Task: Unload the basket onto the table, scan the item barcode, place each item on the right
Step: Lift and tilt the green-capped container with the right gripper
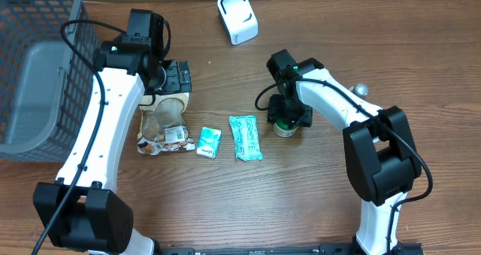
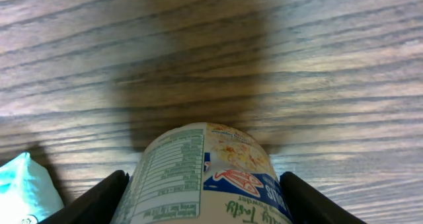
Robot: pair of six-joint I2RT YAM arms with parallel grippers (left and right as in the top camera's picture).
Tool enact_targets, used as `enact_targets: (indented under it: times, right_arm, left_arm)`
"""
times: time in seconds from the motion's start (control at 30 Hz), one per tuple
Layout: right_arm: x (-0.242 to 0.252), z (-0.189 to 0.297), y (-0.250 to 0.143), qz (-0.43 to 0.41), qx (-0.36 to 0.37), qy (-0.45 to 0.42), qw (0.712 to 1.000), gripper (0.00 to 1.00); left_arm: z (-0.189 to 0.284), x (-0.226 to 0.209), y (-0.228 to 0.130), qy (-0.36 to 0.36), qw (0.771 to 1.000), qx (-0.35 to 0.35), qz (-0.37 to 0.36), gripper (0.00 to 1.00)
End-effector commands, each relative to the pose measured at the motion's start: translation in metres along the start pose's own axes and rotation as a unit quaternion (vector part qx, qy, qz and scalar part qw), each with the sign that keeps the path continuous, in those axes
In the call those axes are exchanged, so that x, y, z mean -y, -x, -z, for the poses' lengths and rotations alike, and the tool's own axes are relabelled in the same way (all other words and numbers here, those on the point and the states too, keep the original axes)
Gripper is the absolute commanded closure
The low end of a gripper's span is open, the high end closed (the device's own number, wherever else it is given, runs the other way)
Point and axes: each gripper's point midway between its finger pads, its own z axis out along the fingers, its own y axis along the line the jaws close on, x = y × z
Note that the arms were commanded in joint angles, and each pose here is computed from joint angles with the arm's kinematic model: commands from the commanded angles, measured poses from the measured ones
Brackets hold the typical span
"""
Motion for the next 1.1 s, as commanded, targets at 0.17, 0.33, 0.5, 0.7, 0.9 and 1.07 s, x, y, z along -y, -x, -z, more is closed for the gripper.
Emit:
enact_targets:
  times: [0.17,0.33,0.5,0.7,0.9,1.07]
  right_arm:
    - [-0.005,0.003,0.004,0.001,0.003,0.01,1.0,0.23]
    - [-0.004,0.003,0.004,0.001,0.002,0.009,1.0,0.23]
    - [-0.004,0.01,0.004,0.001,-0.001,0.007,1.0,0.45]
    - [-0.002,0.027,0.0,0.001,-0.016,-0.001,1.0,0.49]
    - [-0.02,0.049,-0.042,-0.008,-0.125,0.058,0.99,0.49]
    - [-0.046,0.072,-0.087,-0.035,-0.247,0.147,0.957,0.49]
  left_arm:
    - [0.003,0.0,0.005,-0.003,1.0,0.006,-0.007,0.0]
    - [0.003,0.0,0.005,-0.004,1.0,0.006,-0.007,0.0]
    - [0.003,0.0,0.005,-0.003,1.0,0.006,-0.007,0.0]
    - [0.003,0.0,0.005,-0.003,1.0,0.006,-0.007,0.0]
    - [0.003,0.0,0.005,-0.003,1.0,0.006,-0.007,0.0]
    - [0.003,0.0,0.005,-0.003,1.0,0.006,-0.007,0.0]
